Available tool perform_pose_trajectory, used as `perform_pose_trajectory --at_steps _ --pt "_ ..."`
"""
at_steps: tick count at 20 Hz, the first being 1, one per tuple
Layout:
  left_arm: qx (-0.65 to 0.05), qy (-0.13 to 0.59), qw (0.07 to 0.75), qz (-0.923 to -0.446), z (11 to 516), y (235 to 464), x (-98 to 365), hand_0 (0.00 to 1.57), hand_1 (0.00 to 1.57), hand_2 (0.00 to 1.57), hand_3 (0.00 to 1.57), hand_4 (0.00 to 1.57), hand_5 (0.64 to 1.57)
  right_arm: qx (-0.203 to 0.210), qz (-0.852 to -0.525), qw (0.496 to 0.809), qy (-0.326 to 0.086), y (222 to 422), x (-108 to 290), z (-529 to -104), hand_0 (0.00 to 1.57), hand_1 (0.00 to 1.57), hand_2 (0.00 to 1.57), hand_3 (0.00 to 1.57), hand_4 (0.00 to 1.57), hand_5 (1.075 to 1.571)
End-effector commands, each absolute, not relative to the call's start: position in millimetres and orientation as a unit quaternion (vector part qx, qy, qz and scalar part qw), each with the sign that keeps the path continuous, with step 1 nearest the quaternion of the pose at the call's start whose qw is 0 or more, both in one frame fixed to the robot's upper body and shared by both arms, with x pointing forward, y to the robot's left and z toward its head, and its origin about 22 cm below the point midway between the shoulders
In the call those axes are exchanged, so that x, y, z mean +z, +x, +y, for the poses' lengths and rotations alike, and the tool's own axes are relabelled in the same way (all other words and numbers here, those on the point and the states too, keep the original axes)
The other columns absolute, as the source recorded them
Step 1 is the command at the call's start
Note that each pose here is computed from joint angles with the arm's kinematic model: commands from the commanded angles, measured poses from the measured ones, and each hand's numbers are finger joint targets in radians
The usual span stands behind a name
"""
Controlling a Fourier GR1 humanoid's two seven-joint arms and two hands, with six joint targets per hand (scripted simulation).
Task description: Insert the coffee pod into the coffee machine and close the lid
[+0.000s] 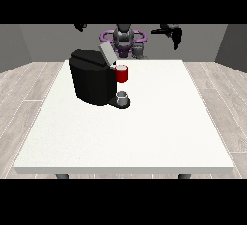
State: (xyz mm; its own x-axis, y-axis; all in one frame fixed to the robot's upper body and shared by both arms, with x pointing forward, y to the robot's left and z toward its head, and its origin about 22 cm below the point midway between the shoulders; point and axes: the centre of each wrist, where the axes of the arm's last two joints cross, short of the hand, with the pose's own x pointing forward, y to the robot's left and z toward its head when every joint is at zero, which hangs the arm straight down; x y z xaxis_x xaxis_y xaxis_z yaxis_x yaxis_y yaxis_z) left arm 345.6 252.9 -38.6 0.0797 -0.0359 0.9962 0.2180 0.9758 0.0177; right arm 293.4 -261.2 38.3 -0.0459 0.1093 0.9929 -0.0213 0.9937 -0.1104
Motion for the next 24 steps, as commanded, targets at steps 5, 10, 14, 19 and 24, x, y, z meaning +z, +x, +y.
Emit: perform_pose_trajectory --at_steps 5,10,14,19,24 --pt "-0.071 -0.069 0.710 -0.697 262.2 326.1 -24.3 0.00 0.00 0.00 0.00 0.00 1.571 0.091 -0.744 0.662 -0.015 309.7 58.5 -249.1 0.00 0.00 0.00 0.00 0.00 1.571" --pt "-0.053 -0.067 0.701 -0.708 267.6 325.4 -6.8 0.00 0.00 0.00 0.00 0.00 1.571 0.071 -0.745 0.663 0.000 320.2 48.0 -253.7 0.00 0.00 0.00 0.00 0.00 1.571" --pt "-0.054 -0.075 0.701 -0.707 243.5 308.6 -5.1 0.00 0.00 0.00 0.00 0.00 1.571 0.055 -0.722 0.689 0.006 330.7 47.9 -255.7 0.00 0.00 0.00 0.00 0.00 1.571" --pt "-0.064 -0.054 0.695 -0.715 249.6 300.5 -2.7 0.00 0.00 0.00 0.00 0.00 1.571 0.068 -0.738 0.672 -0.006 347.9 52.2 -232.6 0.00 0.00 0.00 0.00 0.00 1.571" --pt "-0.064 -0.035 0.665 -0.744 253.2 314.7 19.7 0.00 0.00 0.00 0.00 0.00 1.571 0.083 -0.749 0.658 0.005 368.8 71.1 -221.5 0.00 0.00 0.00 0.00 0.00 1.571"
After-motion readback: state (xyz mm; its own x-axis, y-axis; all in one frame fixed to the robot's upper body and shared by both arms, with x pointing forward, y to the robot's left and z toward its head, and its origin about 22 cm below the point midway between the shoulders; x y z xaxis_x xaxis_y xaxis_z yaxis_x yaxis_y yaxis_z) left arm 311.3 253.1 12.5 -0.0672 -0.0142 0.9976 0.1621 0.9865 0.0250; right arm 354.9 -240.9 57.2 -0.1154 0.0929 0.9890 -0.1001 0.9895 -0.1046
